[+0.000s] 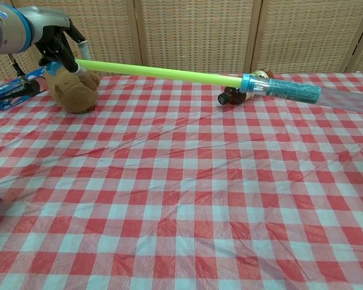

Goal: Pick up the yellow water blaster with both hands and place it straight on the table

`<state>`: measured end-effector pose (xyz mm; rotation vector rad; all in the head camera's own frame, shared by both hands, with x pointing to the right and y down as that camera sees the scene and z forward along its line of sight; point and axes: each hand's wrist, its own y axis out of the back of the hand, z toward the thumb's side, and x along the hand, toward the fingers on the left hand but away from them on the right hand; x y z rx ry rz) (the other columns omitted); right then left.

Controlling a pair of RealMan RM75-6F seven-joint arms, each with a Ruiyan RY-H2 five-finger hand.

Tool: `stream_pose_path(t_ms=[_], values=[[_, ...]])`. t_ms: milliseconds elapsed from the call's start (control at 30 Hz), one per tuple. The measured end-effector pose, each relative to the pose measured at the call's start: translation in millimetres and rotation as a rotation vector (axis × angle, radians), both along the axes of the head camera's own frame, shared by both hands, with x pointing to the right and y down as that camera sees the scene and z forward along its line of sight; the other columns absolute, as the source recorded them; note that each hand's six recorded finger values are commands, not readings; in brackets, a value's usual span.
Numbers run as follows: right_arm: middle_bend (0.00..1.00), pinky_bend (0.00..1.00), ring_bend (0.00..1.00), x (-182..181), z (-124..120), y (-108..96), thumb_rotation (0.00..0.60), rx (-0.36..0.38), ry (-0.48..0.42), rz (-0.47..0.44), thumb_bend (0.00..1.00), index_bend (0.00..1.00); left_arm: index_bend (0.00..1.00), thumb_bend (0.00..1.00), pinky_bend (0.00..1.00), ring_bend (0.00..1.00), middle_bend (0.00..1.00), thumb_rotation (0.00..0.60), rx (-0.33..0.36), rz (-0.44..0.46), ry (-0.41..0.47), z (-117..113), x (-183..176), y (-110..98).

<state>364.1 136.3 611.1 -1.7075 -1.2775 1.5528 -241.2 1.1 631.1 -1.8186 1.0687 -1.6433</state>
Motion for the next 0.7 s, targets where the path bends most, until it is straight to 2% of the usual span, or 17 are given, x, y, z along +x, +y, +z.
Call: stream_pose_path(t_ms=[167, 400, 700], values=[[1.00, 0.64, 1.00, 1.4, 1.8, 0.4, 0.600, -0.008, 0.011, -0.003, 0.47, 0.50, 0.88, 0.69, 0.77, 0.88, 0.94, 0.600, -0.004, 0.005, 0.003, 0.3, 1.4, 1.3], [1.00, 0.64, 1.00, 1.1, 0.9, 0.6, 0.600, 0.001, 0.009, 0.000, 0.58, 0.54, 0.88, 0.69, 0.77, 0.88, 0.94, 0.600, -0.005, 0.009, 0.004, -0.2, 2.7, 3.0], [1.00, 0.64, 1.00, 0.4, -0.6, 2.4, 0.600, 0.003, 0.003, -0.003, 0.59, 0.56, 0.88, 0.69, 0.77, 0.88, 0.94, 0.600, -0.002, 0.008, 0.011, -3.1, 3.5, 4.4]])
